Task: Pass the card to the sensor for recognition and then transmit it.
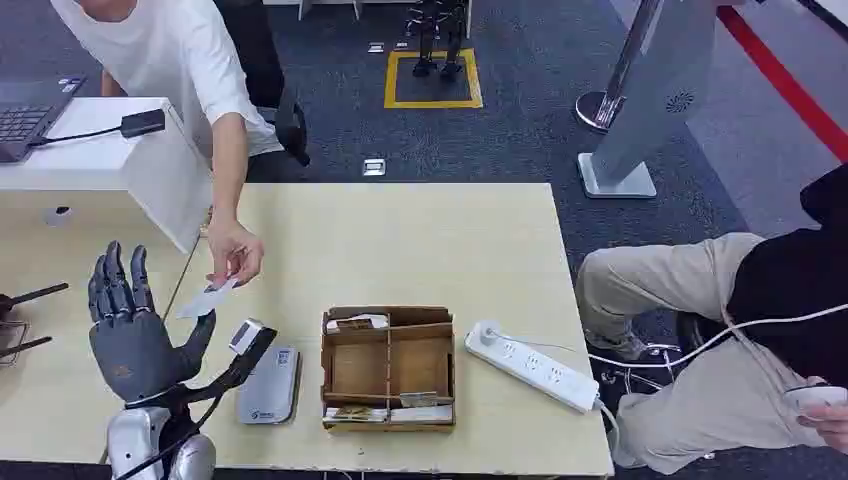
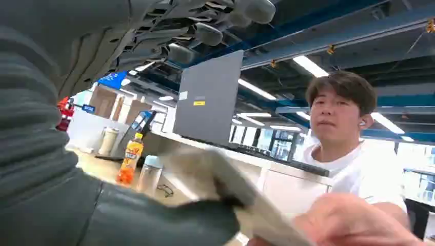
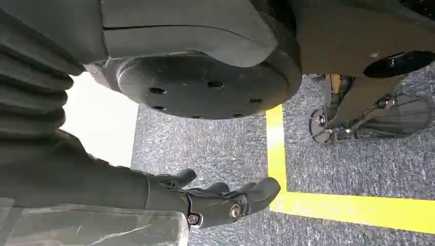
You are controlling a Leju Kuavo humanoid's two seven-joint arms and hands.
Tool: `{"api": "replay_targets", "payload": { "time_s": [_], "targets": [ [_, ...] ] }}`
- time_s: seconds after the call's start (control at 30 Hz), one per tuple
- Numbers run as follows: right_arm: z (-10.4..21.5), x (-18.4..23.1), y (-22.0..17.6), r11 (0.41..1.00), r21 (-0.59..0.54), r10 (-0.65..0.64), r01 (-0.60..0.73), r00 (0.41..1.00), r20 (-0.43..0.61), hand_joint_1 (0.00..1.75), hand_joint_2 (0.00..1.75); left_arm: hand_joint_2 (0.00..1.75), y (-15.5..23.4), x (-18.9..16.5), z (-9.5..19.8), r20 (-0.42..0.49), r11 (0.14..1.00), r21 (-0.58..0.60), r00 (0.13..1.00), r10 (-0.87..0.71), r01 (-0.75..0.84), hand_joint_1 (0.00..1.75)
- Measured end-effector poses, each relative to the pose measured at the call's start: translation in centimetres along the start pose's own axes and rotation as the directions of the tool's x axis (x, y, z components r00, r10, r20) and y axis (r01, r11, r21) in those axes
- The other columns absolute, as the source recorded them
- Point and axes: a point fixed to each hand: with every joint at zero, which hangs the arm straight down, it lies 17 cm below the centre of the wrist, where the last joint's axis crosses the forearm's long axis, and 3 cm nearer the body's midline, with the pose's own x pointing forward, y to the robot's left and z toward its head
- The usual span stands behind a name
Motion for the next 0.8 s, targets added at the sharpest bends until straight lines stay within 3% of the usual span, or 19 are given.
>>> {"api": "replay_targets", "payload": {
  "time_s": [0.8],
  "targets": [
    [0.0, 0.0, 0.0, 1.0, -0.002, 0.008, -0.008, 1.0, 0.002, 0.0, 1.75, 1.75, 0.6, 2.0, -0.3, 0.088, 1.0, 0.017, 0.996, -0.01, 0.009, 1.75]
  ]
}}
